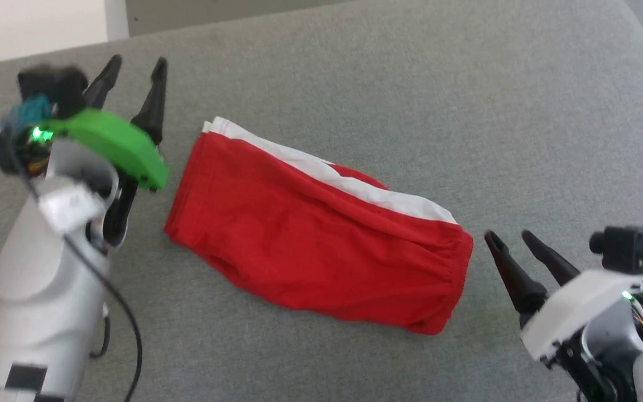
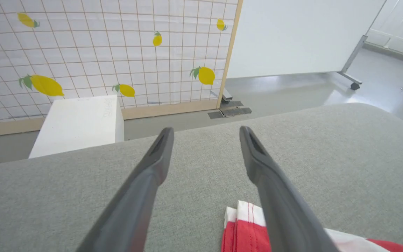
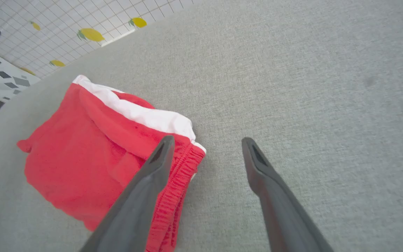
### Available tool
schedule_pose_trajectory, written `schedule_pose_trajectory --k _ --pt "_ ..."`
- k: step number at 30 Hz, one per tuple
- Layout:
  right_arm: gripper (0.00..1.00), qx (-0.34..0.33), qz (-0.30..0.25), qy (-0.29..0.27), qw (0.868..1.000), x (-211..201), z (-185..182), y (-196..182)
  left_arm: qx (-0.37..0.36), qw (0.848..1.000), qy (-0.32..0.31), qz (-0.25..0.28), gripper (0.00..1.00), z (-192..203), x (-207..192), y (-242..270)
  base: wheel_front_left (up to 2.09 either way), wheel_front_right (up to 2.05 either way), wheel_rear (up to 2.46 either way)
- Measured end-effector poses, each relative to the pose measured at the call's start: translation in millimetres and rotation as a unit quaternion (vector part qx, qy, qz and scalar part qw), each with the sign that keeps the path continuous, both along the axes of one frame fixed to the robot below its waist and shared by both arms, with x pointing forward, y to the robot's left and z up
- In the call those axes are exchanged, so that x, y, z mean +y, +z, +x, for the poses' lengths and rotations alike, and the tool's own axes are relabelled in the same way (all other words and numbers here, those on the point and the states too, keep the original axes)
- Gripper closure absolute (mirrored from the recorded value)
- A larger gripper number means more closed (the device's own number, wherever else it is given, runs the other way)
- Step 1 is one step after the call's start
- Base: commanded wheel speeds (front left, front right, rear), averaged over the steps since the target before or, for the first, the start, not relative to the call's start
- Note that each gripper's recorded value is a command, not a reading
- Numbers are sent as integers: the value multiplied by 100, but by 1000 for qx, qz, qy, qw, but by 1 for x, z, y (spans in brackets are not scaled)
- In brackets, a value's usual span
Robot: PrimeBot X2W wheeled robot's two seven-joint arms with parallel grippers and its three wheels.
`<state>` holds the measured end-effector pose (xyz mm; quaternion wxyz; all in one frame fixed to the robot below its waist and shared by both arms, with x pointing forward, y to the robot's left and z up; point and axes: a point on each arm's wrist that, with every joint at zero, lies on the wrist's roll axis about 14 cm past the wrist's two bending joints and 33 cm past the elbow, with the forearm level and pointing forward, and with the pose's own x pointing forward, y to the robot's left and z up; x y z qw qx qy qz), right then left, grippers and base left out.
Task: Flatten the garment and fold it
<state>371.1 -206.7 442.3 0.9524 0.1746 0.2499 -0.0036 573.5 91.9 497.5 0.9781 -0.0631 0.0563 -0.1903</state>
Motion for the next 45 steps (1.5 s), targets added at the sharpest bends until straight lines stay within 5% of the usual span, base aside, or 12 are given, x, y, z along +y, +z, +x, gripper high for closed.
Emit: schedule_pose_trajectory --k 4,16,31,32,33,34,45 --pt "0 14 -69 9 997 -6 -21 5 -62 997 39 1 0 -32 28 12 0 0 0" --pt "0 86 -81 105 987 43 -32 -16 -41 990 132 15 0 -129 88 -13 0 0 0" --pt "0 188 -83 147 968 57 -31 -77 -35 986 162 1 0 -150 105 -11 0 0 0" --pt "56 189 -80 148 968 58 -30 -77 -32 986 161 1 0 -150 104 -12 0 0 0" --pt "86 186 -80 148 968 58 -29 -77 -30 987 159 1 0 -150 103 -12 0 0 0" --pt "100 184 -79 149 968 59 -28 -77 -24 988 154 -1 0 -150 100 -14 0 0 0" --pt "100 149 -64 135 977 59 -20 -64 69 997 18 -20 0 -135 15 -24 0 0 0"
